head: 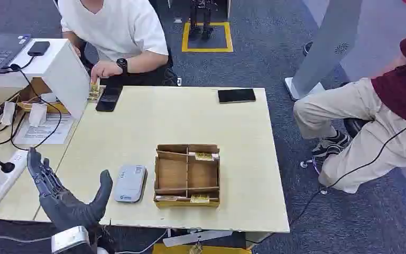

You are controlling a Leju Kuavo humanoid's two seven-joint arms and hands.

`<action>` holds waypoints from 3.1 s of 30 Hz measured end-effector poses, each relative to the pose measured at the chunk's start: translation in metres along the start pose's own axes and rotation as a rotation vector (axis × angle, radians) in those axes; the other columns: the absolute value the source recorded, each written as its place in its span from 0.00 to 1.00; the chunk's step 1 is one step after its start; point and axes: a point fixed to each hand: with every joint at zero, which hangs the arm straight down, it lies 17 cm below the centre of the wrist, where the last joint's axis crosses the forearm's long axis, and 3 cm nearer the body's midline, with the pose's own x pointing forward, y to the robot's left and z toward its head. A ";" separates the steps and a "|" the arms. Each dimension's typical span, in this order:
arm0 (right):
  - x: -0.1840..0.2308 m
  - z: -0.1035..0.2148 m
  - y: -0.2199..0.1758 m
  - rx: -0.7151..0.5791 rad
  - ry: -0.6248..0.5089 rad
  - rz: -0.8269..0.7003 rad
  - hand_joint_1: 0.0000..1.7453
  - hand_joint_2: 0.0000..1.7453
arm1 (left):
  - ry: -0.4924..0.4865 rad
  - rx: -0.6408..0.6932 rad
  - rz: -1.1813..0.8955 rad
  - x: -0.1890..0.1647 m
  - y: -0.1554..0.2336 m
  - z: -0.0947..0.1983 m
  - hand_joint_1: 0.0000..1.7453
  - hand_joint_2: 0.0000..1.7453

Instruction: Pass the card to the sensor for recognition and then transmit it.

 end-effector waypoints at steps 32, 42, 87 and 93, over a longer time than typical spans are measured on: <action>0.000 0.000 0.000 -0.002 0.002 -0.003 0.00 1.00 | 0.000 -0.002 -0.001 0.000 0.000 0.000 0.58 1.00; 0.000 0.000 0.000 0.001 -0.001 0.000 0.00 1.00 | -0.003 -0.004 -0.006 0.000 -0.001 0.000 0.00 1.00; 0.025 0.005 0.025 0.101 -0.113 0.091 0.00 1.00 | -0.273 -0.128 -0.923 -0.075 0.029 -0.093 1.00 1.00; 0.024 0.005 0.025 0.098 -0.111 0.087 0.00 1.00 | -0.284 -0.132 -0.920 -0.073 0.028 -0.093 1.00 1.00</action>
